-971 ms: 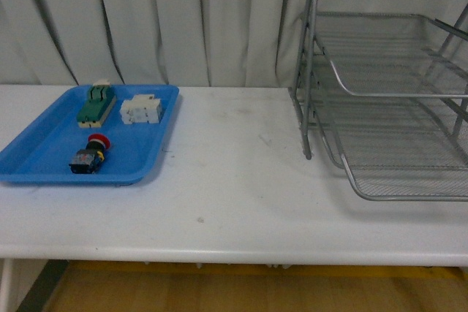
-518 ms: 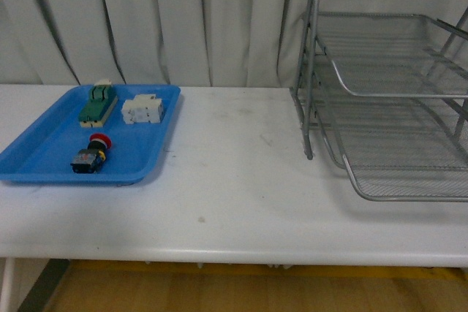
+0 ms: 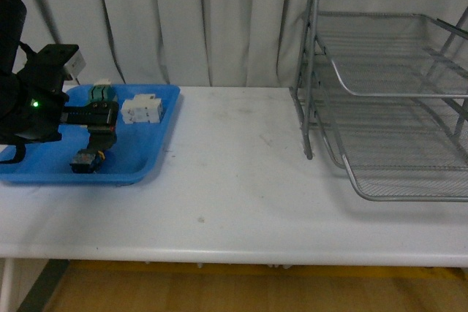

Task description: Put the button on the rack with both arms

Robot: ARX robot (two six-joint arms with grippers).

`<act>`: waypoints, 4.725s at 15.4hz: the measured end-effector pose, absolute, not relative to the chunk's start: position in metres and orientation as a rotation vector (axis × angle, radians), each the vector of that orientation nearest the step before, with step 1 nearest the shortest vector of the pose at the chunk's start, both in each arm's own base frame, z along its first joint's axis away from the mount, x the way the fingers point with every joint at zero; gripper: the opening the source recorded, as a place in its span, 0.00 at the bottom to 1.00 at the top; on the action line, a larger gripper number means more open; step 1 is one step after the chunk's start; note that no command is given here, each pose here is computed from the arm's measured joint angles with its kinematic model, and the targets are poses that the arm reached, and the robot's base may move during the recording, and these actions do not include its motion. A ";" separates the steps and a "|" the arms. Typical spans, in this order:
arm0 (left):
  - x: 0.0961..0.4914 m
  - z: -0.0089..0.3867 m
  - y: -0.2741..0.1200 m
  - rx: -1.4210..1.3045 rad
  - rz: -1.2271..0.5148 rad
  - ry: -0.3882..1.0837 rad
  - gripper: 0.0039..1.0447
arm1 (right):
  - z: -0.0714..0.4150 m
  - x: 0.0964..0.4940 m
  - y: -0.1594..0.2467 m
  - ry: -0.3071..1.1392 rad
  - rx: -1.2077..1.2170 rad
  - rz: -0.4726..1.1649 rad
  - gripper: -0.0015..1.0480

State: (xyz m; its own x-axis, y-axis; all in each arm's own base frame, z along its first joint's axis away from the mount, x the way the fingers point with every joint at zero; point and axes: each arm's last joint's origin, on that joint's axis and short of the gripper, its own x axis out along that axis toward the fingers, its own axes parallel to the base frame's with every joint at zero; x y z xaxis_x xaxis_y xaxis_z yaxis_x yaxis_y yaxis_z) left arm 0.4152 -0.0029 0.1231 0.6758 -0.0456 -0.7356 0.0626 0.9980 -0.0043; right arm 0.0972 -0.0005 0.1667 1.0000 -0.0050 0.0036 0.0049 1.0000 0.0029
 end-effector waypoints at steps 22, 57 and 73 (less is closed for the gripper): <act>0.428 0.140 0.007 0.032 -0.042 0.718 0.33 | 0.167 0.097 0.000 -0.004 0.003 -0.005 0.94; 0.349 0.189 -0.103 0.224 -0.432 0.639 0.33 | 0.167 0.097 -0.001 -0.004 0.003 -0.007 0.94; 0.347 0.206 -0.104 0.147 -0.357 0.213 0.87 | 0.167 0.097 -0.001 -0.003 0.003 -0.007 0.94</act>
